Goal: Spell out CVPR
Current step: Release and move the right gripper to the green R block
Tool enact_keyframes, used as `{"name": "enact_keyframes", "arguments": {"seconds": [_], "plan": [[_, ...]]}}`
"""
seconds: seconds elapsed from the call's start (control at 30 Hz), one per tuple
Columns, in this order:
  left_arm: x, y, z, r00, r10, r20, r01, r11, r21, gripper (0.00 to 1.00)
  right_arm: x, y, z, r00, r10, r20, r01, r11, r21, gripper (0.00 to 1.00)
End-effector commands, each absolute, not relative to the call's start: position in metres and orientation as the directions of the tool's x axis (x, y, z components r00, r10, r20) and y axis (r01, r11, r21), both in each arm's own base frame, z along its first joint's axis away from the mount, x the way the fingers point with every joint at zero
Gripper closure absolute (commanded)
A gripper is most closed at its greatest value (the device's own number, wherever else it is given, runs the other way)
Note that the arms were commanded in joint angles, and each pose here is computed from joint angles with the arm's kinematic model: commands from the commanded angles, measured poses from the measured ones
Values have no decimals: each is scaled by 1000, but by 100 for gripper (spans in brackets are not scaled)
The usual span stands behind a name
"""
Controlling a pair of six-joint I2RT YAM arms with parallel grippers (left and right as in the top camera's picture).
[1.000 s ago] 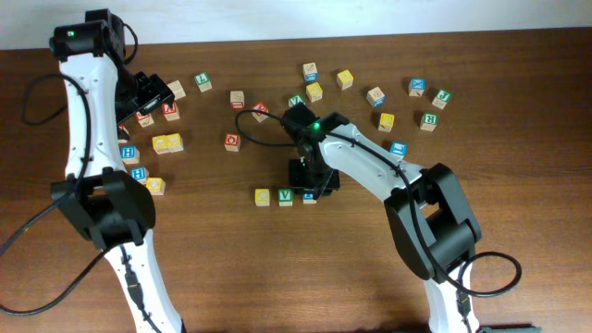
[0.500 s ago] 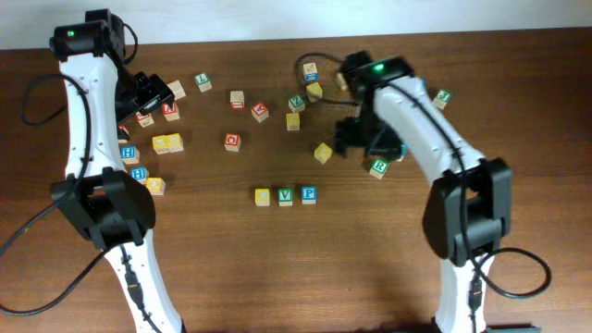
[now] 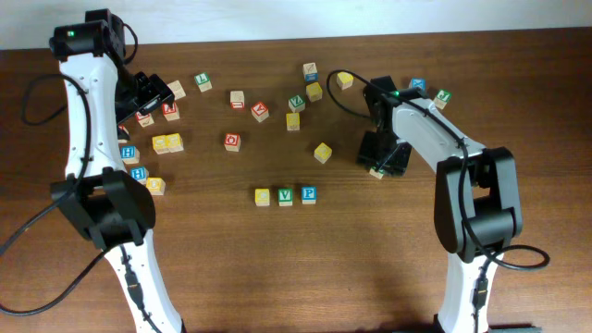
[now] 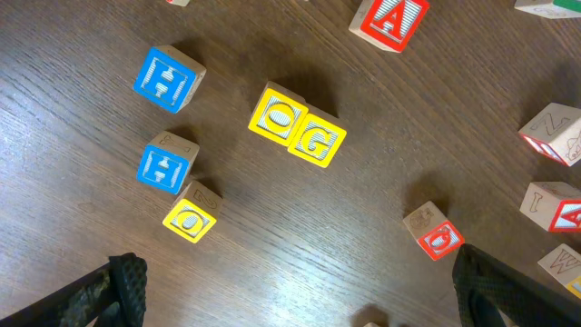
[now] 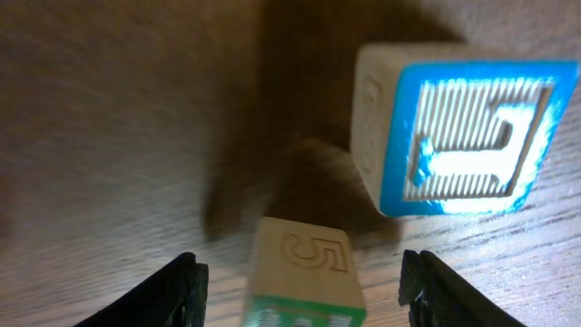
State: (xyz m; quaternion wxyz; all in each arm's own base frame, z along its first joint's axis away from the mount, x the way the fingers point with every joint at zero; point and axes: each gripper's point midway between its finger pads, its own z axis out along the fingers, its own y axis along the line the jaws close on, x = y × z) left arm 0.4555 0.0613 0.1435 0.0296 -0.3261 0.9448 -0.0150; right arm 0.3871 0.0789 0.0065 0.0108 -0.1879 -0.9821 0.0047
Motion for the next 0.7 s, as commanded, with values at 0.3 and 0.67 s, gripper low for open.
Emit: {"name": "enact_keyframes", "arguments": {"seconds": [0.3,0.67], "plan": [[457,64,148,-775,-628,-64,-627,778,-46,1,387,103,33,-980,185,79,194,972,132,68],[457,64,148,-775,-628,-64,-627,778,-46,1,355,109,31,-981,93,169,106,992,65,43]]}}
